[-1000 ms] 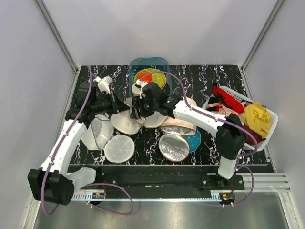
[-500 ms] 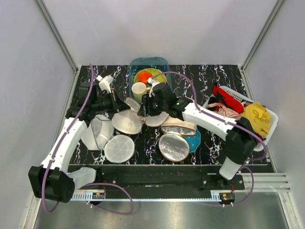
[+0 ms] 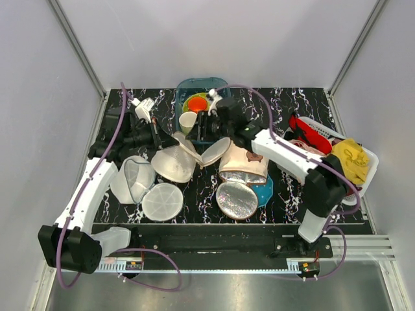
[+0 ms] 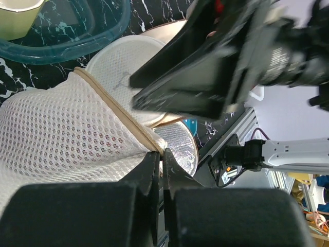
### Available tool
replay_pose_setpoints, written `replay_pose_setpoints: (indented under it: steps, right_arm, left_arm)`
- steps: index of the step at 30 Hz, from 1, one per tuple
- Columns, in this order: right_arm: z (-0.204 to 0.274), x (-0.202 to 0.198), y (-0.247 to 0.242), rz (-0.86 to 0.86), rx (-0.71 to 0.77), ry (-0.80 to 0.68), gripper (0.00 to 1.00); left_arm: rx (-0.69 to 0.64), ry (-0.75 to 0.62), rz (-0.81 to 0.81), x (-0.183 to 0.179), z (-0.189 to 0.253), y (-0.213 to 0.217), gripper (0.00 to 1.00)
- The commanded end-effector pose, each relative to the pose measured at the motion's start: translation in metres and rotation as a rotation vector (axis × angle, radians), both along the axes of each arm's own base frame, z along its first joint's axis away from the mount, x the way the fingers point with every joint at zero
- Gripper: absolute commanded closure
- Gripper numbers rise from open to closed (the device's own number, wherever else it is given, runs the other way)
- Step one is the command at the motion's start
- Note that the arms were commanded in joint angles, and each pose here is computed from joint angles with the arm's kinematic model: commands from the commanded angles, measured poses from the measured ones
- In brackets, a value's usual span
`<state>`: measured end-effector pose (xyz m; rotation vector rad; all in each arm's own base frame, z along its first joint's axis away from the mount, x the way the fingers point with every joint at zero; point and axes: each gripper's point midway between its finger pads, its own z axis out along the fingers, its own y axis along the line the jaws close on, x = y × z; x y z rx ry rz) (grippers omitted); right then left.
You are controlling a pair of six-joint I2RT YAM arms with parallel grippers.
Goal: Unzip the laundry bag and remove the bra
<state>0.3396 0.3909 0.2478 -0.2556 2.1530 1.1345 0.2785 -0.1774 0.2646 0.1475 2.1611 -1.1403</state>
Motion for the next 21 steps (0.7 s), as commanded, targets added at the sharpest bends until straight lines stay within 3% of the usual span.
replay_pose_setpoints:
  steps: [1,11,21]
  right_arm:
    - [-0.028,-0.035,0.018,0.143,-0.034,0.104,0.48]
    - [-0.090,-0.081,0.034,0.346,-0.088,0.294,0.46]
    - [-0.114,-0.073,0.029,0.268,-0.157,0.296,0.36]
  left_arm:
    - [-0.049,-0.098,-0.039,0.006,0.033,-0.008,1.00]
    - [-0.067,-0.085,-0.034,0.014,0.033,-0.010,1.00]
    - [-0.083,-0.086,-0.035,0.012,0.038,-0.011,1.00]
